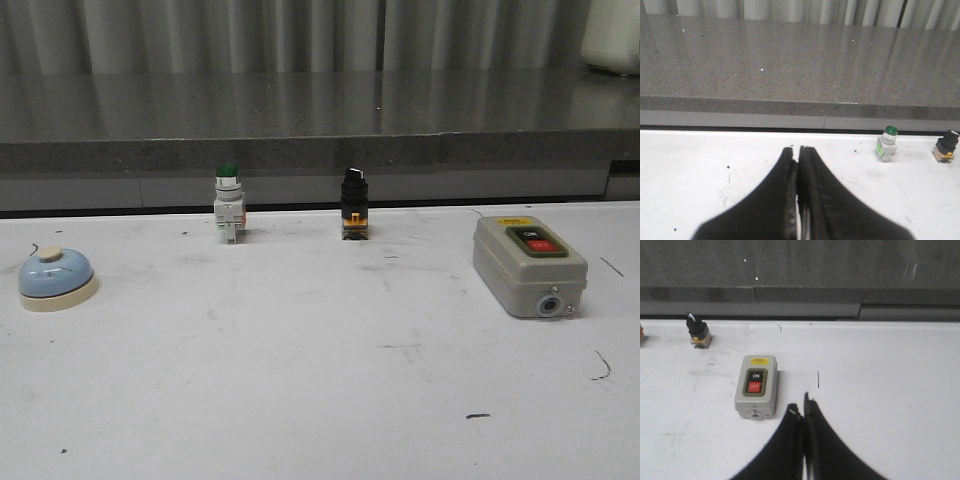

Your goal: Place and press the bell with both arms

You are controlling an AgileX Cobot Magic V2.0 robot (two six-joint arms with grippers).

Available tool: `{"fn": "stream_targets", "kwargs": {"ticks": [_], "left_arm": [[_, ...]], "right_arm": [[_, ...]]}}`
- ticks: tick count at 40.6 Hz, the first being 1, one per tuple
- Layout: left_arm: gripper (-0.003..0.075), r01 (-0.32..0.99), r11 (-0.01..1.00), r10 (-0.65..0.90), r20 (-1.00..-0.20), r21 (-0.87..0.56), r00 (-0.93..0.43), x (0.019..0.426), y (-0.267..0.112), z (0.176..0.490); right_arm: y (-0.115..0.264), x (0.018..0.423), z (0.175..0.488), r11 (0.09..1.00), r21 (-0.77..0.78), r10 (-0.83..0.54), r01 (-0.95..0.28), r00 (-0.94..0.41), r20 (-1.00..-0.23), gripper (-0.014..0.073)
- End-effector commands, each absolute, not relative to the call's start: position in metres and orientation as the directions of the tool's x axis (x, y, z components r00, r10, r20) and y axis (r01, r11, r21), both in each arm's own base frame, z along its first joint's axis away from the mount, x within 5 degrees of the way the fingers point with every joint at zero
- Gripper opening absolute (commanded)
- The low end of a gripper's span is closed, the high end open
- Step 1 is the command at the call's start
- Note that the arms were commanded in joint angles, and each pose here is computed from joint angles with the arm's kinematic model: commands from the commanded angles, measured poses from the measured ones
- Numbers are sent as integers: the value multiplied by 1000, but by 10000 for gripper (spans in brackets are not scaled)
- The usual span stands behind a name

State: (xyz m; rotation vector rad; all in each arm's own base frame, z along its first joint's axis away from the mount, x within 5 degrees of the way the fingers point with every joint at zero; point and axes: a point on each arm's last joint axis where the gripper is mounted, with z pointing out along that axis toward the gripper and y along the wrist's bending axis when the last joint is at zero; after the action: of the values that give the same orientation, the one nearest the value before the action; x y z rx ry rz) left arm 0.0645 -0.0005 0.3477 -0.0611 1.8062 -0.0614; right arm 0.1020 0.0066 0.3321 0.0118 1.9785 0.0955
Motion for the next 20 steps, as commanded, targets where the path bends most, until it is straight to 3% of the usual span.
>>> {"fn": "stream_targets", "kwargs": {"ticks": [1,15,20], "left_arm": [[-20,-3,996,-86,-980,-86,-181,72,-1,360],[-20,-6,996,-85,-972,-86,-220,83,-1,357],[-15,-7,996,-85,-969,-86,-232,86,-1,356]], "right_arm": [[6,117,342,998,50,35,-31,-366,-930,-69],[6,139,329,999,34,18,-26,-458,-889,-64],[5,139,329,999,-13,-28,-35,-453,-891,41]]}}
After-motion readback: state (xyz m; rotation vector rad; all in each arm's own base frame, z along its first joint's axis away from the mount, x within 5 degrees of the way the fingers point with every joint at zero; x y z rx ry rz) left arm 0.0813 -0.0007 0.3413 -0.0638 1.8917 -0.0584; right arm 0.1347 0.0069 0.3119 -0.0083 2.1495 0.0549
